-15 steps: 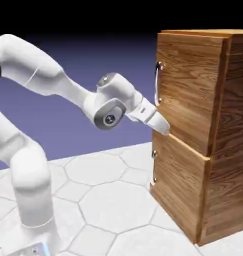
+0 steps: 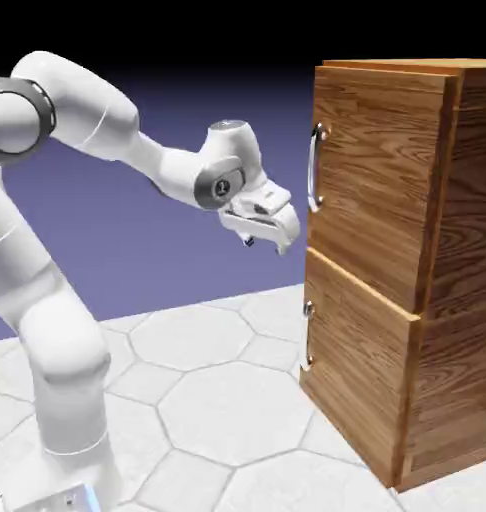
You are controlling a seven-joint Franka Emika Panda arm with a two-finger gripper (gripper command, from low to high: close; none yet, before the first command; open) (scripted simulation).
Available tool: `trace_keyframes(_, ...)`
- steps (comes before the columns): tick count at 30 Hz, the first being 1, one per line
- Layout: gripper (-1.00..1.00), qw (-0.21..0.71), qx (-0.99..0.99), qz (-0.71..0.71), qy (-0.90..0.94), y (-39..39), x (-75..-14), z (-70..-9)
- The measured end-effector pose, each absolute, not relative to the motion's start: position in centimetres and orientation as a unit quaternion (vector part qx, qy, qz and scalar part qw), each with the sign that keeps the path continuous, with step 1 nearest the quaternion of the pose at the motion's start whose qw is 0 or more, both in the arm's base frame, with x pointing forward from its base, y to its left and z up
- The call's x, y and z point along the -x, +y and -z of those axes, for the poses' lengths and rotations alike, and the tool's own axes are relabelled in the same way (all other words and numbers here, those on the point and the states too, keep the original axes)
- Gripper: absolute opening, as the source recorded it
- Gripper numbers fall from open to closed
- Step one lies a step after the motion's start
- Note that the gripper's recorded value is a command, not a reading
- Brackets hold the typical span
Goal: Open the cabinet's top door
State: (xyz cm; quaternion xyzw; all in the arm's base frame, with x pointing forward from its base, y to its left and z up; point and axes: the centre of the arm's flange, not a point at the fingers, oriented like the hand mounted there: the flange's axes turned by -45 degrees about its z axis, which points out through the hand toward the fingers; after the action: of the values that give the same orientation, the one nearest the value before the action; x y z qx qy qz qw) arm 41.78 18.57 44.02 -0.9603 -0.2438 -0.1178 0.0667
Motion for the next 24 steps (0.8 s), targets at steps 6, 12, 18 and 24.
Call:
trace_keyframes(6,0.00,0.160,0.930,0.012,-0.330,21.5,-44.2,-43.0)
trace_keyframes(12,0.00,0.248,0.875,-0.059,-0.413,24.5,-46.1,-42.0)
trace_keyframes(18,0.00,0.308,0.827,-0.070,-0.464,25.2,-48.6,-41.6)
trace_keyframes(24,0.00,0.352,0.773,-0.058,-0.525,26.7,-50.6,-42.4)
